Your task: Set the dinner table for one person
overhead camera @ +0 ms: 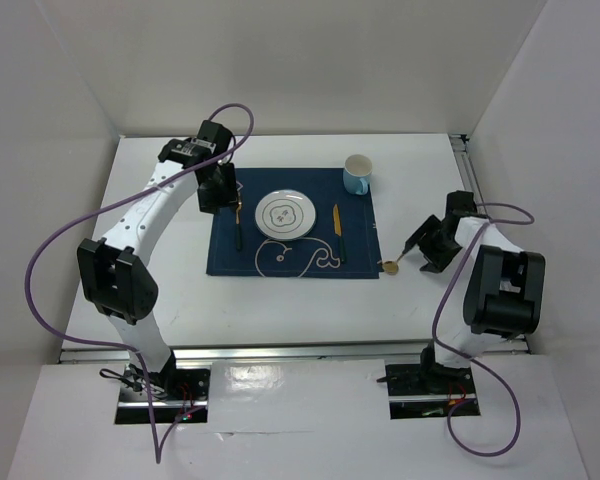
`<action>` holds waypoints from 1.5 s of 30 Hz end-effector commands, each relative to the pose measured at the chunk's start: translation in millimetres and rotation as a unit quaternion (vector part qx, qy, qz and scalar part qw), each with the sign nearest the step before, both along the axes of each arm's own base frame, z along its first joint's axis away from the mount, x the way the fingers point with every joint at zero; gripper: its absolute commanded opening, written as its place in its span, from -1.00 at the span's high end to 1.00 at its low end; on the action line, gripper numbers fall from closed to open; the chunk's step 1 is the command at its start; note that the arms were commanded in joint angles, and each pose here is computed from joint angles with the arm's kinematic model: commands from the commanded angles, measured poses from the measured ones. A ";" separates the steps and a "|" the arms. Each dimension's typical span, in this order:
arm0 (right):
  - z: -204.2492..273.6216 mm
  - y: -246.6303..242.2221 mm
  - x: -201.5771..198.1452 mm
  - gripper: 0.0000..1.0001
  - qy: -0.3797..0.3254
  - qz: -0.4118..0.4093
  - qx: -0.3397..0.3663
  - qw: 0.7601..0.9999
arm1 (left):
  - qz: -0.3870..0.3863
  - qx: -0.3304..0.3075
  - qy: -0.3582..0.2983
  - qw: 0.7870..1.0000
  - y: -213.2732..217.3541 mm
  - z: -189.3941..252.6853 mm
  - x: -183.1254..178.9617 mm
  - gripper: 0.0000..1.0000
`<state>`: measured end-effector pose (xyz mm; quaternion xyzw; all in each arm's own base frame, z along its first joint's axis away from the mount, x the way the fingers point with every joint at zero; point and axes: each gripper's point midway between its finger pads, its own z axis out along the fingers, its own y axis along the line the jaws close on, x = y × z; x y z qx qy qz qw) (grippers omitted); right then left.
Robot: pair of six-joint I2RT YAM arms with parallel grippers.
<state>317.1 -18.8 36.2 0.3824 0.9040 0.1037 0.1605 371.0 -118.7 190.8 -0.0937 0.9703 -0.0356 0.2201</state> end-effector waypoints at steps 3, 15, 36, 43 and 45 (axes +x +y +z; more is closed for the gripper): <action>4.6 42.8 1.4 -0.46 -0.035 0.056 0.053 0.996 | -0.017 -0.007 -0.020 1.000 -9.9 12.6 3.9 -0.08; -5.1 70.7 73.6 -0.44 -0.059 0.059 0.074 0.994 | -0.013 0.001 -0.022 1.000 -6.9 12.6 4.9 -0.08; 15.6 -8.8 96.6 -0.54 -0.074 0.033 -0.026 0.996 | -0.022 -0.006 -0.020 1.000 -11.2 14.2 7.9 -0.08; 5.9 7.3 73.8 -0.66 -0.057 0.071 -0.036 0.995 | -0.020 -0.002 -0.022 1.000 -8.9 14.7 6.2 -0.08; 1.1 7.0 65.0 -0.66 -0.042 0.071 -0.061 0.995 | -0.020 -0.002 -0.022 1.000 -8.9 14.7 6.2 -0.08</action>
